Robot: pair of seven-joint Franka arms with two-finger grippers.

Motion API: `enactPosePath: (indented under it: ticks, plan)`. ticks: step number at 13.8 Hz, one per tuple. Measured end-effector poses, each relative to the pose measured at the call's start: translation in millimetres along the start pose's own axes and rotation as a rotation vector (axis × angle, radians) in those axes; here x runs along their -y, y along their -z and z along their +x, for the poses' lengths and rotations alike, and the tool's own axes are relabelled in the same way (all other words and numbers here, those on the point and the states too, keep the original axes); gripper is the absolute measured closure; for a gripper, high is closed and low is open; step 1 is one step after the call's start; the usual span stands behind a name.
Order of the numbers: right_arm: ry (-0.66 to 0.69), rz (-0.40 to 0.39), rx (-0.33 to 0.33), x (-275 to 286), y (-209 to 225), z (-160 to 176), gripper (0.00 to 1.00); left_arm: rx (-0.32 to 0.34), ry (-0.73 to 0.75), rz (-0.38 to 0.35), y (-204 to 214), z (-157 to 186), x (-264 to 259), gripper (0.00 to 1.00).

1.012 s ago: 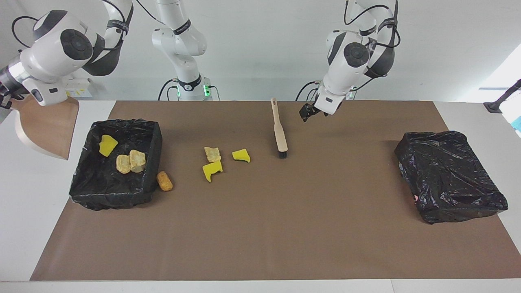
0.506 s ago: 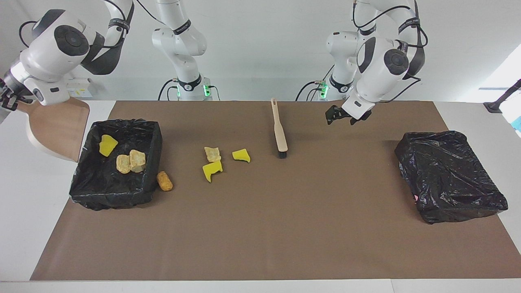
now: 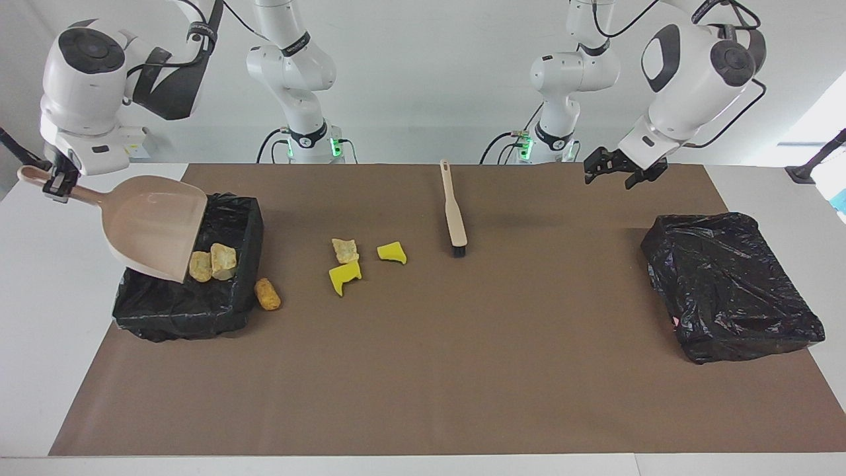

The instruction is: Sweep and dump trash in bin

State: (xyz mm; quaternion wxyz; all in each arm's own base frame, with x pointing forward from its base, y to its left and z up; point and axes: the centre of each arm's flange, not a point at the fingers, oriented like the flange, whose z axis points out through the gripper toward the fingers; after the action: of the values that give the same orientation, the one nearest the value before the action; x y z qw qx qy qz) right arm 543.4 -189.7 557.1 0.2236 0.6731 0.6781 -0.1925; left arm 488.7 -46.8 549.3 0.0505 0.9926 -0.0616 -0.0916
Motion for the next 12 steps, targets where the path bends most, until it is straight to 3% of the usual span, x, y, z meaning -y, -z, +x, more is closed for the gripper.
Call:
enactPosePath:
  ticks: [3, 6, 9, 12]
  plan:
    - [-0.054, -0.034, -0.061, -13.0, 19.7, 39.1, 0.69, -0.066, 0.006, 0.038, 48.0, -4.5, 16.8, 0.0]
    - [-0.26, -0.043, -0.13, -24.2, 51.8, 97.3, 0.69, -0.139, -0.013, 0.059, 84.6, 3.5, 18.5, 0.0]
    - [-0.454, -0.039, -0.2, -28.3, 82.0, 147.9, 0.69, -0.137, -0.017, 0.056, 95.2, 11.8, 19.1, 0.0]
    - [-0.71, 0.035, -0.277, -28.0, 100.2, 203.5, 0.69, -0.129, -0.02, 0.055, 93.3, 13.4, 17.8, 0.0]
